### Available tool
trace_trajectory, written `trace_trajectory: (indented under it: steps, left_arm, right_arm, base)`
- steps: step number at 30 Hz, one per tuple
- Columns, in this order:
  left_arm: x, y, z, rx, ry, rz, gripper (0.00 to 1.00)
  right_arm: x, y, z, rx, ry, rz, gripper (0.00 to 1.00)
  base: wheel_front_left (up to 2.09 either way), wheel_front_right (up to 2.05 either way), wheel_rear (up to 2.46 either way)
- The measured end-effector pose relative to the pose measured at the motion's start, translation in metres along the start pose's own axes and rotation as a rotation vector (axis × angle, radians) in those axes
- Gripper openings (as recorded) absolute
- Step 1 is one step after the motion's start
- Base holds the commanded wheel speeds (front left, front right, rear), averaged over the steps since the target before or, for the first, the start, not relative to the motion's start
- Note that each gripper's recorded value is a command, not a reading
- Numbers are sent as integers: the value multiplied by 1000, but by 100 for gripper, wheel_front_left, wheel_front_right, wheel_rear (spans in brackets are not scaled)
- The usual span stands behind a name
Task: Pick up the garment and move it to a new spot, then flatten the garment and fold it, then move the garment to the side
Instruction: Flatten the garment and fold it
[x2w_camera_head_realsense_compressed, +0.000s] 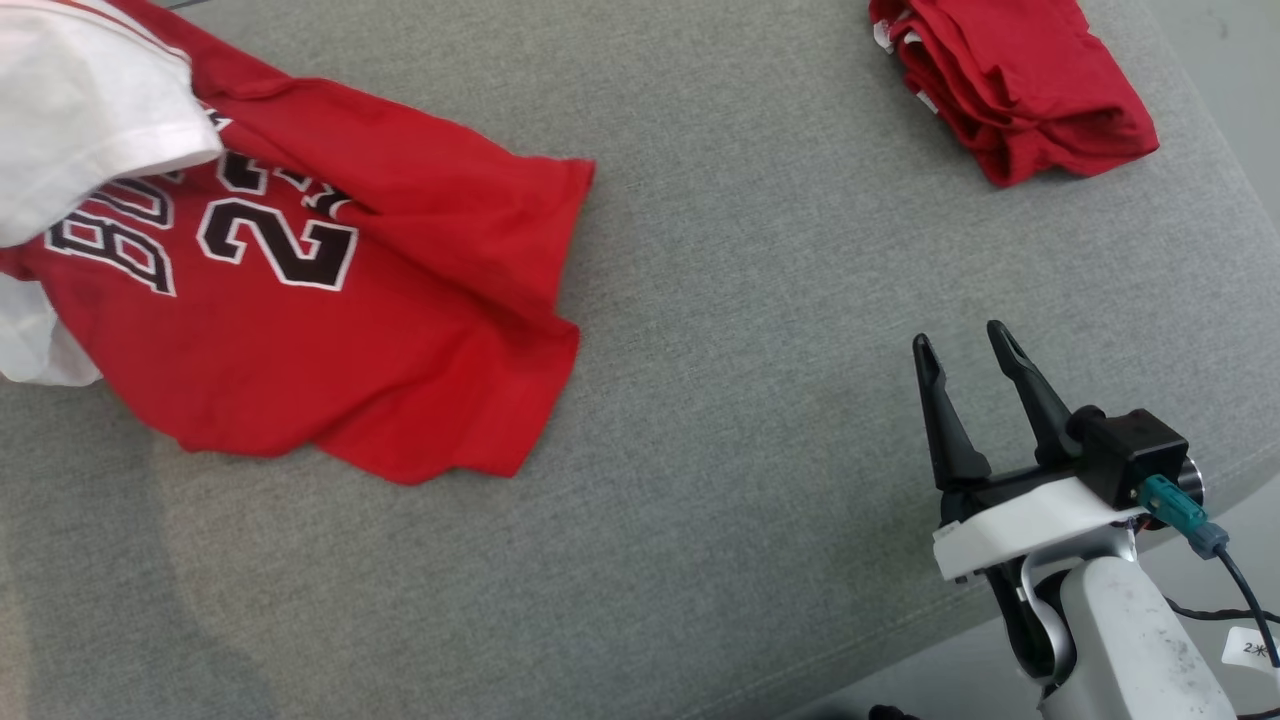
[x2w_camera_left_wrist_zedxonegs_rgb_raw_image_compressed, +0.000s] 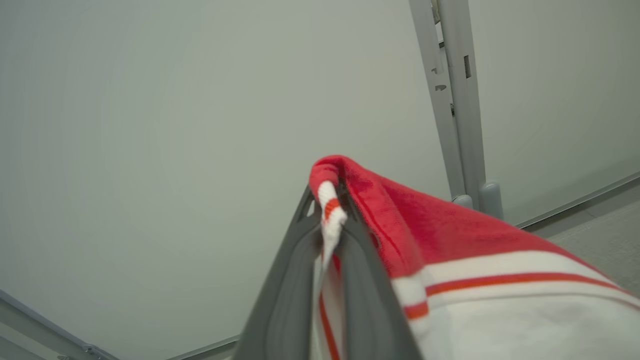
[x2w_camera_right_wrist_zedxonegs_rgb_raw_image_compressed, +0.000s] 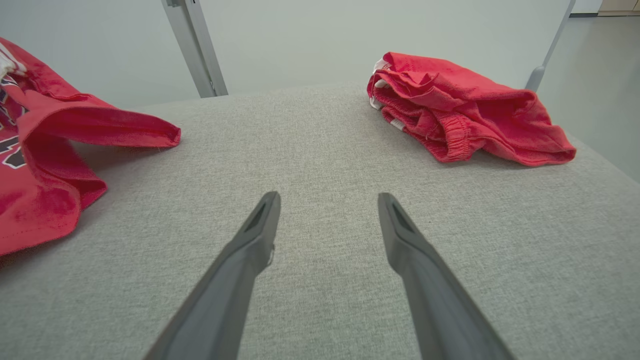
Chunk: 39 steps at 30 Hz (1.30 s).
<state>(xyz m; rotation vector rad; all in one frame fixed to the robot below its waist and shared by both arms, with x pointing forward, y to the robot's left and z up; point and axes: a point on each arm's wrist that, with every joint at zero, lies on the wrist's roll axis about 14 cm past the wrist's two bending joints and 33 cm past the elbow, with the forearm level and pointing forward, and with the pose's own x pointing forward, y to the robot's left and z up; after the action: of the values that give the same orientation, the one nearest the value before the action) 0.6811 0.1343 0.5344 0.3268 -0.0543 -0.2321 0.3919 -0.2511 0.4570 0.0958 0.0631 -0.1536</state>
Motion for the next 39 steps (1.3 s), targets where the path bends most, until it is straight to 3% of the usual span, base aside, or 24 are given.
trace_trajectory:
  steps: [3,4,5,6,21,30,39]
  left_arm:
    - [-2,11,-9,-19,19,39,0]
    - [-4,12,-12,-23,27,46,4]
    - [-7,15,-15,-40,38,57,42]
    - [-10,15,-20,-49,51,57,100]
    - [-61,-30,4,-174,-3,-79,100]
    - [-138,-66,4,-289,-38,-133,100]
    - [-211,-83,-16,-430,2,-71,100]
  right_arm:
    - [0,2,-3,0,8,6,100]
    - [1,4,-3,2,8,10,100]
    - [1,5,-3,3,8,16,100]
    - [1,8,-2,4,6,22,100]
    - [-3,37,14,3,-45,111,100]
    - [-9,70,19,11,-63,210,100]
    - [-5,136,18,-12,-64,402,100]
  base:
    - [0,0,0]
    - [0,0,0]
    - [0,0,0]
    - [0,0,0]
    - [0,0,0]
    - [0,0,0]
    - [0,0,0]
